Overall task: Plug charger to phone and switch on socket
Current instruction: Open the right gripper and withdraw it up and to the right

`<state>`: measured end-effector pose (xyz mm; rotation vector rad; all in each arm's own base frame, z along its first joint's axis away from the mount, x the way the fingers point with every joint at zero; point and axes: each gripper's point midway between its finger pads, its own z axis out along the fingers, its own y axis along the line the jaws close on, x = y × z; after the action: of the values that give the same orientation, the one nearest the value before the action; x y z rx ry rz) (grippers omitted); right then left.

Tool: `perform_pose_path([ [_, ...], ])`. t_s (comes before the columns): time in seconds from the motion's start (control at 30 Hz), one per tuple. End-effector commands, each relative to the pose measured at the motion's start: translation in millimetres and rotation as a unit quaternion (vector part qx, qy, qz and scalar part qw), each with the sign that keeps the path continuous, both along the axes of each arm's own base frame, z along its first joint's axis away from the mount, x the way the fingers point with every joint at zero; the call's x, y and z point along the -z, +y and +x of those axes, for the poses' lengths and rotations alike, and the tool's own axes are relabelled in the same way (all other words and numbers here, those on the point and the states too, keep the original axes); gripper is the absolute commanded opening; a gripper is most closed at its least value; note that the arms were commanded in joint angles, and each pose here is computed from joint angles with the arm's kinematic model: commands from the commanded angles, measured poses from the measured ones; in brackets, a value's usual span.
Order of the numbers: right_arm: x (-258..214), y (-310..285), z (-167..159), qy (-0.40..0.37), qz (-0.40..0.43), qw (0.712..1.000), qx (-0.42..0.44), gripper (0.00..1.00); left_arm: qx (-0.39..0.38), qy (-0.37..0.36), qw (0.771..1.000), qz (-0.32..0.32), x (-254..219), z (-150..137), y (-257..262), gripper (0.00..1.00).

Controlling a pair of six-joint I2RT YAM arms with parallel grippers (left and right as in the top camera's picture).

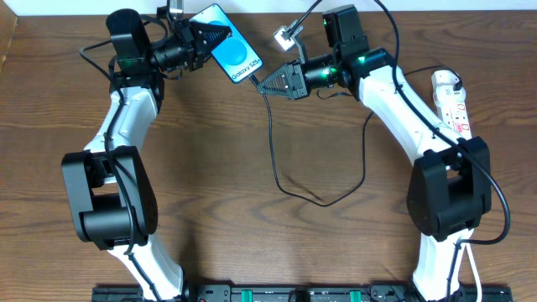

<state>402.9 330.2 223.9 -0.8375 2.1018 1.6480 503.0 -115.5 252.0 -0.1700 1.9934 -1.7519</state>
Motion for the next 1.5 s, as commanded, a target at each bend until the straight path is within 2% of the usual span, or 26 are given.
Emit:
perform_pose_path([
  [0.0,-33,1,5,-0.037,0.028,0.999,-0.002,0.01,0.086,-0.028,0.996,-0.005,-14,-29,-26,0.07],
  [1.03,-28,0,6,-0.03,0.017,0.999,0.007,0.01,0.1,-0.022,0.995,-0.01,-15,-34,-31,0.07],
  [1.27,-13,-7,2,-0.011,-0.012,1.0,0.014,0.12,0.082,-0.022,0.996,-0.01,-15,-29,-13,0.07],
  [1.47,-10,-24,13,-0.003,-0.017,0.999,0.034,0.2,0.077,-0.022,0.997,-0.009,-15,-28,-8,0.08],
])
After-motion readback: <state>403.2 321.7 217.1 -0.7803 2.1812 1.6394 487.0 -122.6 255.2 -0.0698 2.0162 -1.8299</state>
